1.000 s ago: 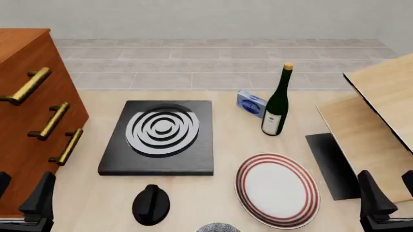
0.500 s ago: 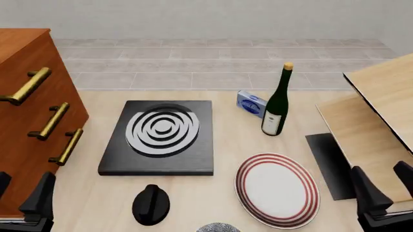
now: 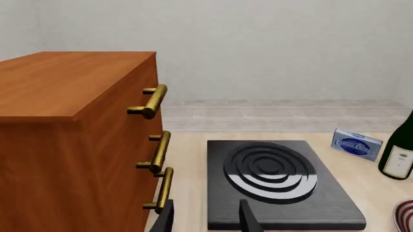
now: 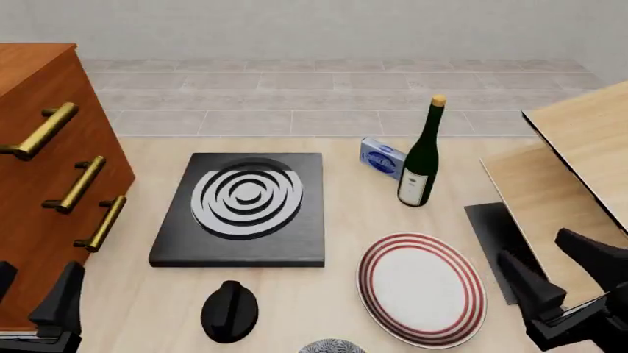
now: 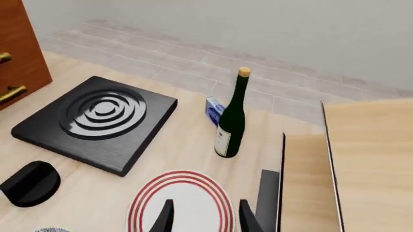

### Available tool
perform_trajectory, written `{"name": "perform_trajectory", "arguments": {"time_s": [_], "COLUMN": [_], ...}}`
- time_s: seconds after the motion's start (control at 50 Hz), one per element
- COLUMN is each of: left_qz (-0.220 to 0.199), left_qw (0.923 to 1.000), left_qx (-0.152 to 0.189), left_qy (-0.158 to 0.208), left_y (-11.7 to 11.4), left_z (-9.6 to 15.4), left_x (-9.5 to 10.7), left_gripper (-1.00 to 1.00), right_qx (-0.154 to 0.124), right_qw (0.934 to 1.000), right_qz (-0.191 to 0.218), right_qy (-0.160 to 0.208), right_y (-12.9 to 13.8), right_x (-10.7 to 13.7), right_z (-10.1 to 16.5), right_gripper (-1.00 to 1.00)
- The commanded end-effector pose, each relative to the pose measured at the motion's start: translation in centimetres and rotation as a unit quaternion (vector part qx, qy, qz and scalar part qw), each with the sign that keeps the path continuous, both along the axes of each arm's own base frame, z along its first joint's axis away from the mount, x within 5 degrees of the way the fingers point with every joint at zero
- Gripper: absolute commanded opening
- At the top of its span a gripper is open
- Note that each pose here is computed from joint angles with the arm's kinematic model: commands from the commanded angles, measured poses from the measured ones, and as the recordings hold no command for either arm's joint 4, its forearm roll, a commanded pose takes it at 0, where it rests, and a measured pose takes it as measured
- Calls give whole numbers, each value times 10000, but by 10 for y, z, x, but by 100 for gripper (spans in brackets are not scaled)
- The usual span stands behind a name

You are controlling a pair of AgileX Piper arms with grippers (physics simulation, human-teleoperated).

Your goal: Put the bowl on the stove.

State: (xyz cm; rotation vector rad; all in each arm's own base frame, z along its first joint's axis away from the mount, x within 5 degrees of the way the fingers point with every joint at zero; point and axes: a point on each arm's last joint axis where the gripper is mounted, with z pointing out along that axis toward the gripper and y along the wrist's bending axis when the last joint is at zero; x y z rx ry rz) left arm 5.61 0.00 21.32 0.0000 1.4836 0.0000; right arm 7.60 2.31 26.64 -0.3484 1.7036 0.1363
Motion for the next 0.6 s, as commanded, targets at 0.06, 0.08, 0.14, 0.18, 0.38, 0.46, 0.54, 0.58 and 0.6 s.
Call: {"name": "perform_trajectory", "arguments": {"time_s": [0.06, 0.08, 0.14, 0.18, 0.38, 0.46, 0.54, 0.58, 0.6], "left_qz": [0, 0, 0, 0, 0, 0, 0, 0, 0], "left_qw": [10000, 10000, 10000, 10000, 10000, 10000, 10000, 10000, 10000], "left_qx": [0, 0, 0, 0, 0, 0, 0, 0, 0], "left_qy": [0, 0, 0, 0, 0, 0, 0, 0, 0], "left_y": [0, 0, 0, 0, 0, 0, 0, 0, 0], "left_z": [0, 0, 0, 0, 0, 0, 0, 0, 0], "left_x": [0, 0, 0, 0, 0, 0, 0, 0, 0], "left_gripper": [100, 100, 100, 100, 100, 100, 100, 100, 100], "right_qx": [-376, -383, -491, -551, -804, -896, -889, -921, -918], "right_qw": [9947, 9934, 9915, 9887, 9802, 9764, 9729, 9704, 9670], "right_qz": [805, 911, 1039, 1215, 1569, 1685, 1845, 1929, 2071], "right_qy": [512, 582, 615, 689, 903, 1011, 1073, 1127, 1165], "right_y": [14, 17, 19, 23, 31, 36, 43, 47, 53], "right_x": [2, 3, 2, 2, 5, 8, 11, 13, 15], "right_z": [3, 3, 3, 4, 4, 2, 3, 2, 1], "right_gripper": [100, 100, 100, 100, 100, 100, 100, 100, 100]}}
